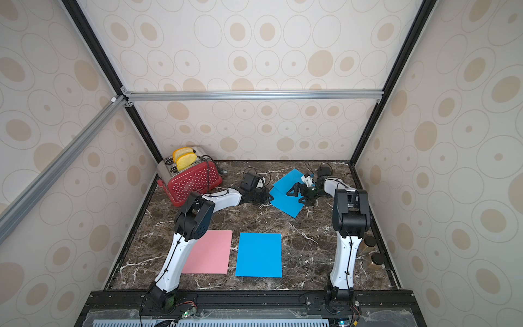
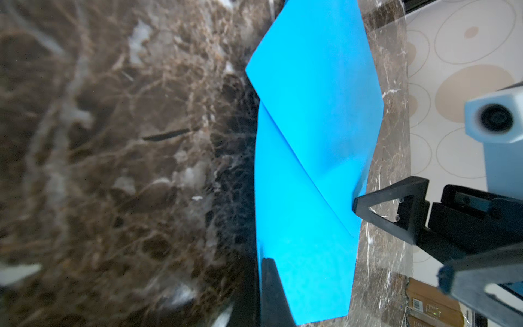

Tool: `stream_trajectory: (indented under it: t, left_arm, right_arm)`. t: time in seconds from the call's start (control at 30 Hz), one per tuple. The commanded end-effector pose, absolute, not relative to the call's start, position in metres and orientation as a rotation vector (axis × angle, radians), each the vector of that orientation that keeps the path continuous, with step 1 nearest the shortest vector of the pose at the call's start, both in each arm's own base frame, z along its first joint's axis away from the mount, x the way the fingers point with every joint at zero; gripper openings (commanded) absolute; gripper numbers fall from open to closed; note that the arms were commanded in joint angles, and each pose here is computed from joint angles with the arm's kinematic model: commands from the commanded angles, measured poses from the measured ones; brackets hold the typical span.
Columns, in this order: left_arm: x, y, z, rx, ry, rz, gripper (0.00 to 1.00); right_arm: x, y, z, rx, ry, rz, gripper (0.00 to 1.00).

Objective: Sort the scattered colored papers by color
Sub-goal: Pick up the colored paper from the center of the board.

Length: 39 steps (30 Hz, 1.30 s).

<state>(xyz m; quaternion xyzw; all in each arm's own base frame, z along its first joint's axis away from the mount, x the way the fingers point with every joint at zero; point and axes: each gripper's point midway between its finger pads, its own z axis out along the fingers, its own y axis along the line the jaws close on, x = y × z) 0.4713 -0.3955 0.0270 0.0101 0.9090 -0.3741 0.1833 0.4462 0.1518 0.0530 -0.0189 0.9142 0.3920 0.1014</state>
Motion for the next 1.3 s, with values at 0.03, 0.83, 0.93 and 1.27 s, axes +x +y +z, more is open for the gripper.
stream_trajectory:
  t: [0.03, 0.83, 0.93, 1.27]
  left_arm:
    - [0.472, -0.383, 0.054, 0.054, 2.554, -0.993, 0.00]
    - [0.378, -0.336, 0.194, 0.123, 2.186, -1.249, 0.00]
    - [0.359, -0.326, 0.192, 0.110, 2.208, -1.221, 0.00]
    - [0.314, -0.308, 0.148, -0.053, 2.329, -1.088, 0.00]
  right_arm:
    - [0.428, 0.148, 0.051, -0.022, 2.802, 1.093, 1.00]
    - [0.420, 0.141, 0.143, -0.126, 2.654, 1.000, 1.00]
    - [0.421, 0.144, 0.142, -0.122, 2.645, 1.023, 1.00]
    - [0.399, 0.164, 0.124, -0.102, 2.670, 1.145, 1.00]
